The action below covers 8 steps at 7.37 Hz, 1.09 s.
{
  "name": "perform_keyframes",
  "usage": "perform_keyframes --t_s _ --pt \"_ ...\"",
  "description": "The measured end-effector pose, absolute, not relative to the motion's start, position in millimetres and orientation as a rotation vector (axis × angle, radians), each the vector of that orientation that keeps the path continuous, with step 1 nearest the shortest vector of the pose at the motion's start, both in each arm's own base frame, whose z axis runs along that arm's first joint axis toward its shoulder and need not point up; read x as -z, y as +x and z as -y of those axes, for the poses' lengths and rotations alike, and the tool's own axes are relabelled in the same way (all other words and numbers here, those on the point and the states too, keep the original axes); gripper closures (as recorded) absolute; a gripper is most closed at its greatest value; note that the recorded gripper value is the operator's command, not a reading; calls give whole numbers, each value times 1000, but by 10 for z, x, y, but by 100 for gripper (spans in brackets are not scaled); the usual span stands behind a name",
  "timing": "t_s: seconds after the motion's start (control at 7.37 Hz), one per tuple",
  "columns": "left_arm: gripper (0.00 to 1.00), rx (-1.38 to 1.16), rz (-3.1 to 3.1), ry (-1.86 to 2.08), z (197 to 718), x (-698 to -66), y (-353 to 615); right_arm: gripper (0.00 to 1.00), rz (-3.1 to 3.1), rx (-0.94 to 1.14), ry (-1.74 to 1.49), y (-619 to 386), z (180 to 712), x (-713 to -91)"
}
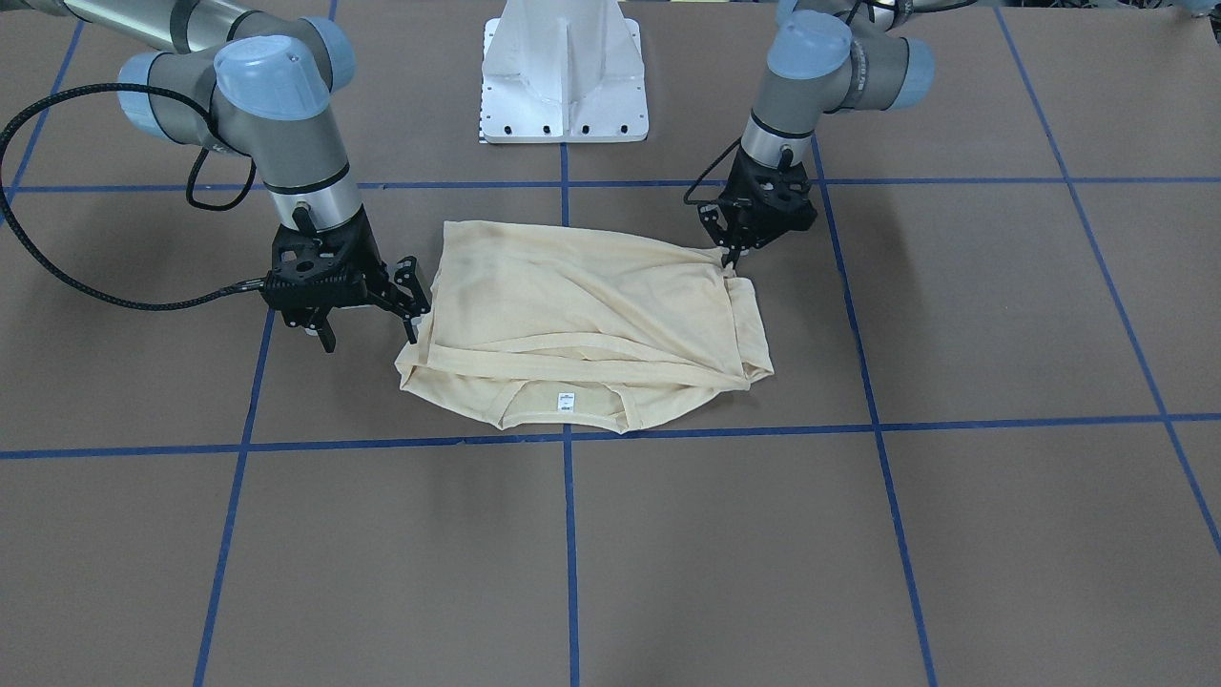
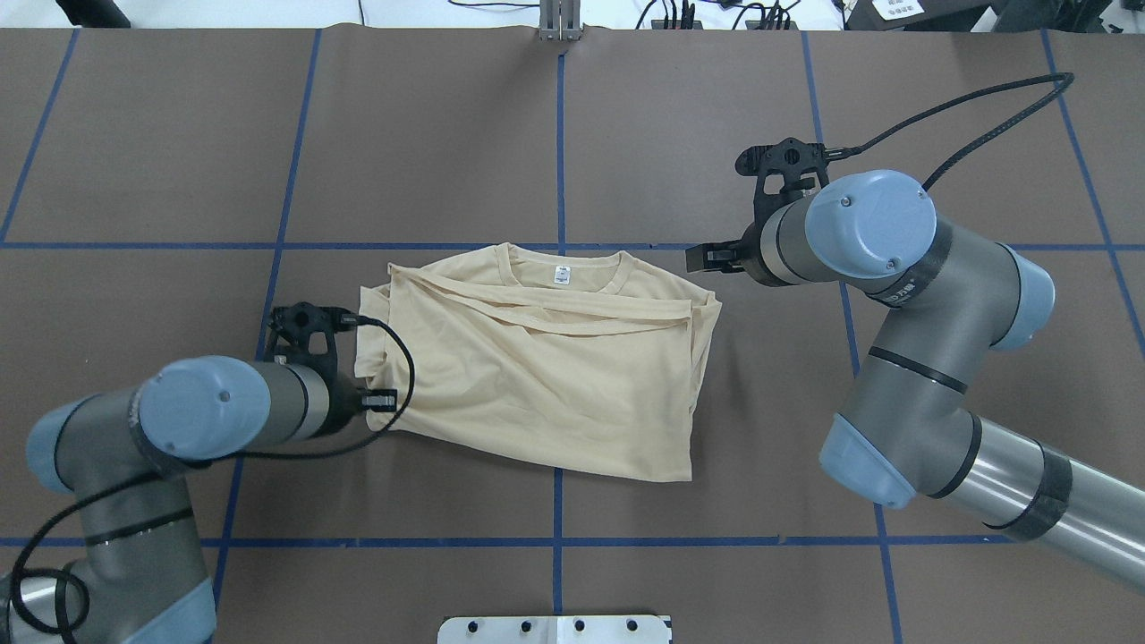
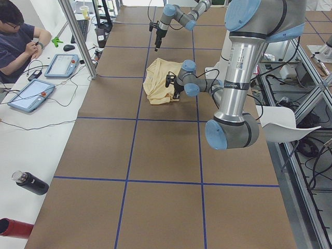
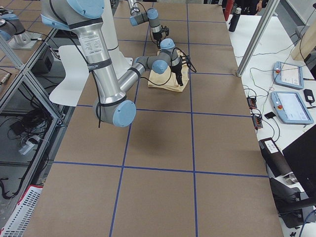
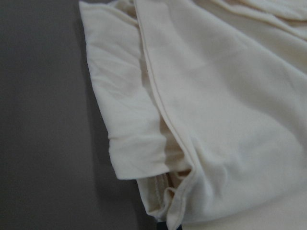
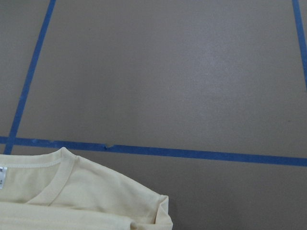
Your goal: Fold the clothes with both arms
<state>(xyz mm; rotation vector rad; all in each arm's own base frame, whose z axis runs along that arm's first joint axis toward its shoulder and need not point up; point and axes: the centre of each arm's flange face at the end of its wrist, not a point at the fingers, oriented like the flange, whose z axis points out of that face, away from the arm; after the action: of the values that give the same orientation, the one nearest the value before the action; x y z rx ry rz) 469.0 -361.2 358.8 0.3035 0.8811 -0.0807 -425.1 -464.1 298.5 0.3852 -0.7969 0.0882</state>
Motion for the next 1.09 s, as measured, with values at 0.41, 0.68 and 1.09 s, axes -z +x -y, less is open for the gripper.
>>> perform_keyframes --t_s 0.41,0.68,1.09 --pt "100 67 -669 497 5521 -3838 4091 0 800 -91 384 -4268 4639 -2965" --pt "21 105 -626 549 6780 -3611 4274 0 805 -93 384 -4281 4636 -2938" --pt "0 24 -621 661 7219 -3659 4068 0 809 -97 383 -4322 4645 -2896"
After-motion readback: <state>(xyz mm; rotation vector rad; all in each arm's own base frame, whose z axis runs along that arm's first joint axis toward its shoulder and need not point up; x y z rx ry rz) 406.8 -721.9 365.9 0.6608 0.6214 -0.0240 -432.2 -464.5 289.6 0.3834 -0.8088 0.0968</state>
